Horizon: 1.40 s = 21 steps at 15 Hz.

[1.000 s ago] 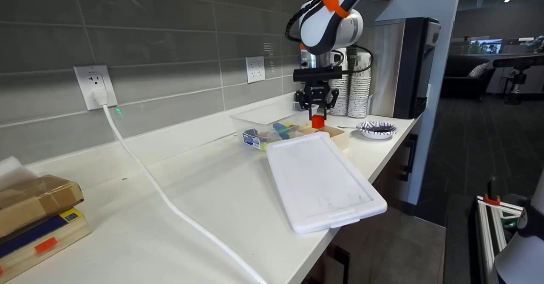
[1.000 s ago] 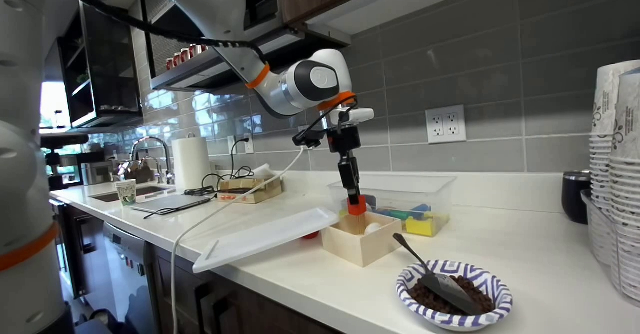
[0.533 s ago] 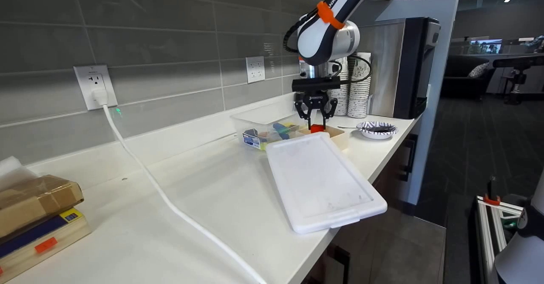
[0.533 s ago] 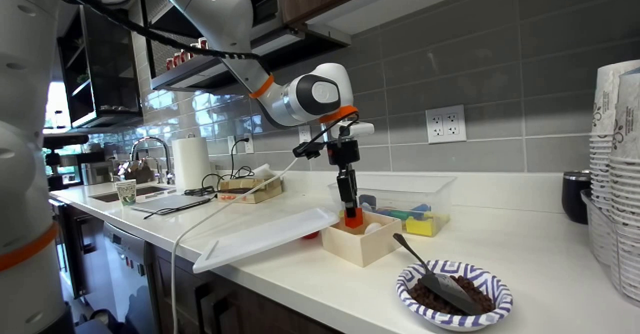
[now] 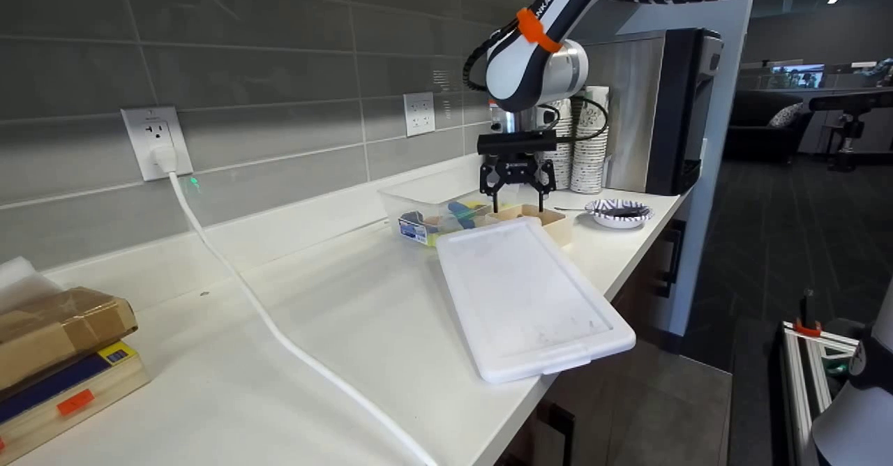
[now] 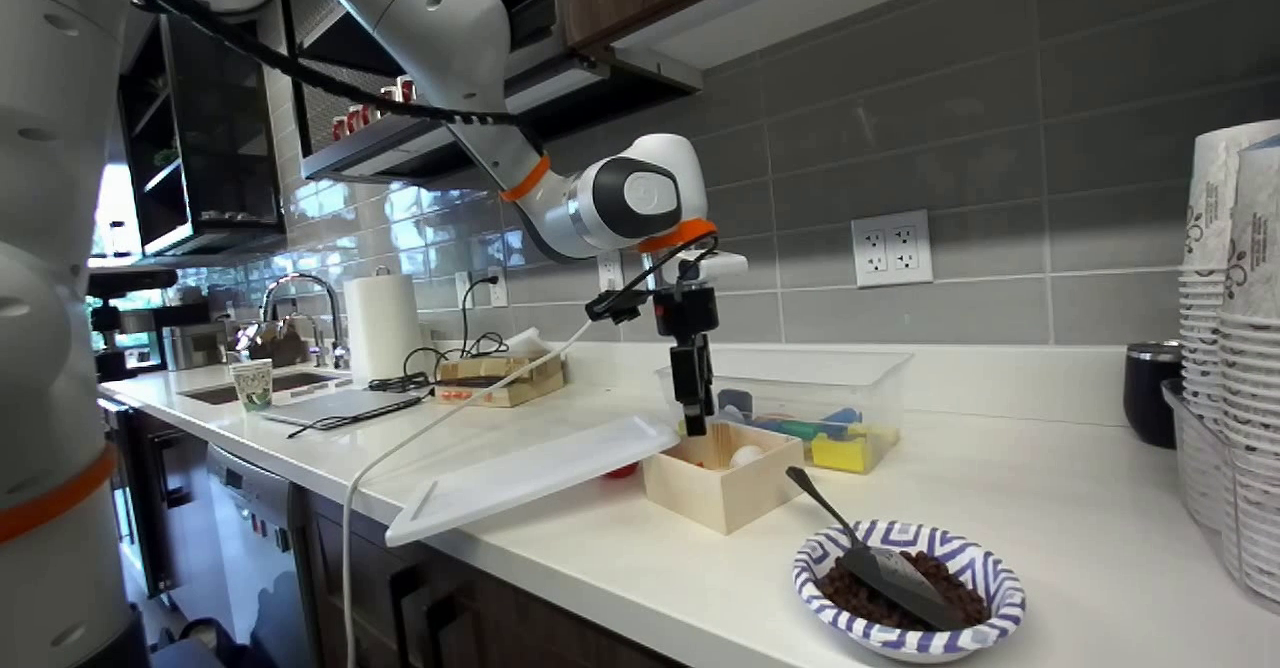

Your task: Push the white lid to the counter, then move the red object to the crate

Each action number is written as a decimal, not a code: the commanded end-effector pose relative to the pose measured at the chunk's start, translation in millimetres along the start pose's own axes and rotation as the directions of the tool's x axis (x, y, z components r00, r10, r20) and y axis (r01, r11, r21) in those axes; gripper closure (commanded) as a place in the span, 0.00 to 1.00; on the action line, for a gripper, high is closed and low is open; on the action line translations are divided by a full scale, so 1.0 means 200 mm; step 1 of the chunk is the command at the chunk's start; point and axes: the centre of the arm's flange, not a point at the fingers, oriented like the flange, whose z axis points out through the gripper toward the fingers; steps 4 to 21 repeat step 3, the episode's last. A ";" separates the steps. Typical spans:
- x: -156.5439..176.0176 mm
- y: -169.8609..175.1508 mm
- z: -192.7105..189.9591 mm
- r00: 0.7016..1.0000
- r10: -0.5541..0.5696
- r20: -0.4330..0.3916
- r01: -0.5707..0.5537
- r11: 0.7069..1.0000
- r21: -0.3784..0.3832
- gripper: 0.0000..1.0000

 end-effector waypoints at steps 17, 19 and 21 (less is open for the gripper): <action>-0.01 -0.02 -0.01 1.000 -0.011 0.008 0.011 0.999 0.032 0.00; -0.01 -0.02 -0.01 1.000 -0.011 0.008 0.011 0.999 0.032 0.00; -0.01 -0.02 -0.01 1.000 -0.011 0.008 0.011 0.999 0.032 0.00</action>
